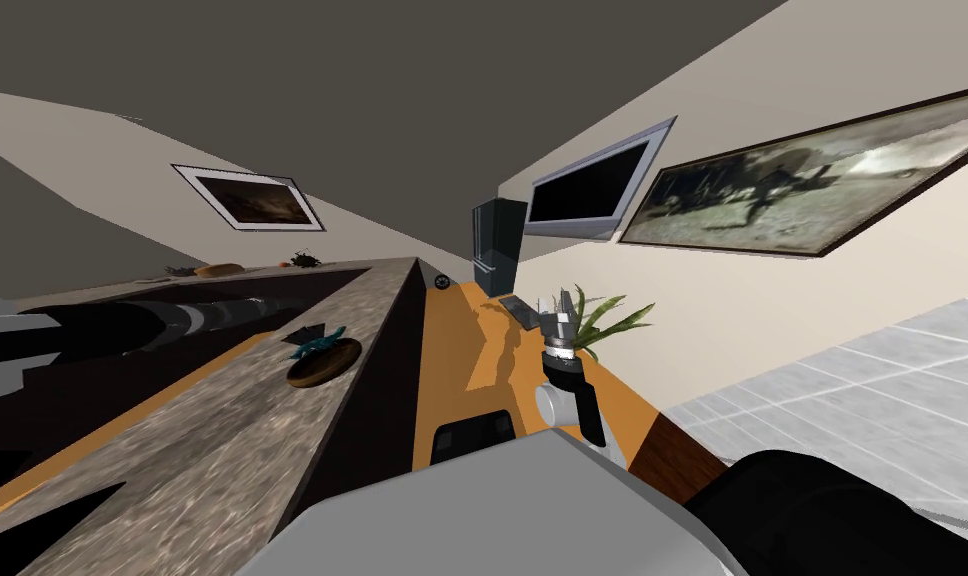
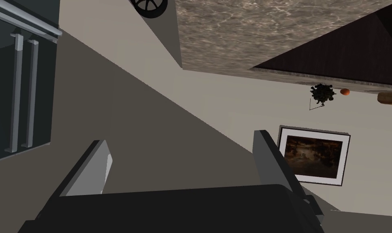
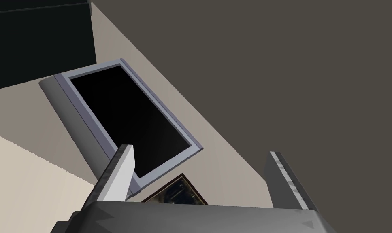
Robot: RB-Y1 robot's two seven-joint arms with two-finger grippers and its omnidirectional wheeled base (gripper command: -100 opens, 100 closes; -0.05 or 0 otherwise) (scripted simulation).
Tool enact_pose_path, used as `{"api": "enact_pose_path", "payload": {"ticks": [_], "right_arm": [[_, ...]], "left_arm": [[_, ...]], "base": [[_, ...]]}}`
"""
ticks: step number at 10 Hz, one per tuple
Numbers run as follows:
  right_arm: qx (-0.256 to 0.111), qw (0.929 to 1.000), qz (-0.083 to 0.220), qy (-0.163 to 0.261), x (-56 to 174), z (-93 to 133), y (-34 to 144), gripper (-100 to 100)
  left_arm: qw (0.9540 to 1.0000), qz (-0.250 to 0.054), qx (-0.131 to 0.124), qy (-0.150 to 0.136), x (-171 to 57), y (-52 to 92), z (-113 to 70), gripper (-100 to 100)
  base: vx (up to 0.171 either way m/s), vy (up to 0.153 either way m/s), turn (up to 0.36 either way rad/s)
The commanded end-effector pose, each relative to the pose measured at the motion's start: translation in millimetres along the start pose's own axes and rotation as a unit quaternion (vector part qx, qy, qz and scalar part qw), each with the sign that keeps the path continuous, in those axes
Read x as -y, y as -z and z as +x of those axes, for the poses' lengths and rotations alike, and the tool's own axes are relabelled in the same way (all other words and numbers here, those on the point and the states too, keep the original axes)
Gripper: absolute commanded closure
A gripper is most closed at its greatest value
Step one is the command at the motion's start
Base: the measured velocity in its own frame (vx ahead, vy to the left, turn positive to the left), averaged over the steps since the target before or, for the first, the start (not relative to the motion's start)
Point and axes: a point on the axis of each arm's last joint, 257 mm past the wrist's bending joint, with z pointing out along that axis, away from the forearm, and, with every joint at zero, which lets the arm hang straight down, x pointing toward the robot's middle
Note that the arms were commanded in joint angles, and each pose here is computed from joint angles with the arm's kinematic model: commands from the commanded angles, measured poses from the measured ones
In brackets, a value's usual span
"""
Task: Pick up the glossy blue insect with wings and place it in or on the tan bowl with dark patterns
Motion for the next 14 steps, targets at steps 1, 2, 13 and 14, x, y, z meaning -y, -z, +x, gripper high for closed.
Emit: {"api": "enact_pose_path", "payload": {"ticks": [1,2,13,14], "right_arm": [[0.0,1.0,0.0,0.0,0,0,0.0,0],[0.0,1.0,0.0,0.0,0,0,0.1,0],[0.0,1.0,0.0,0.0,0,0,0.1,0],[0.0,1.0,0.0,0.0,0,0,0.0,0]], "left_arm": [[1.0,-0.006,-0.002,-0.006,-18,4.4,-1.9,-100],[1.0,-0.001,0.002,-0.007,-20,6.4,-8.8,-100],[0.9991,0.019,-0.011,-0.035,-63,34.5,-25.8,-100],[0.9987,0.032,-0.017,-0.035,-56,34.9,-22.7,-100]], "base": [[0.066,-0.086,0.17],[0.081,-0.101,0.113],[0.047,-0.074,0.065],[0.035,-0.046,0.0]]}}
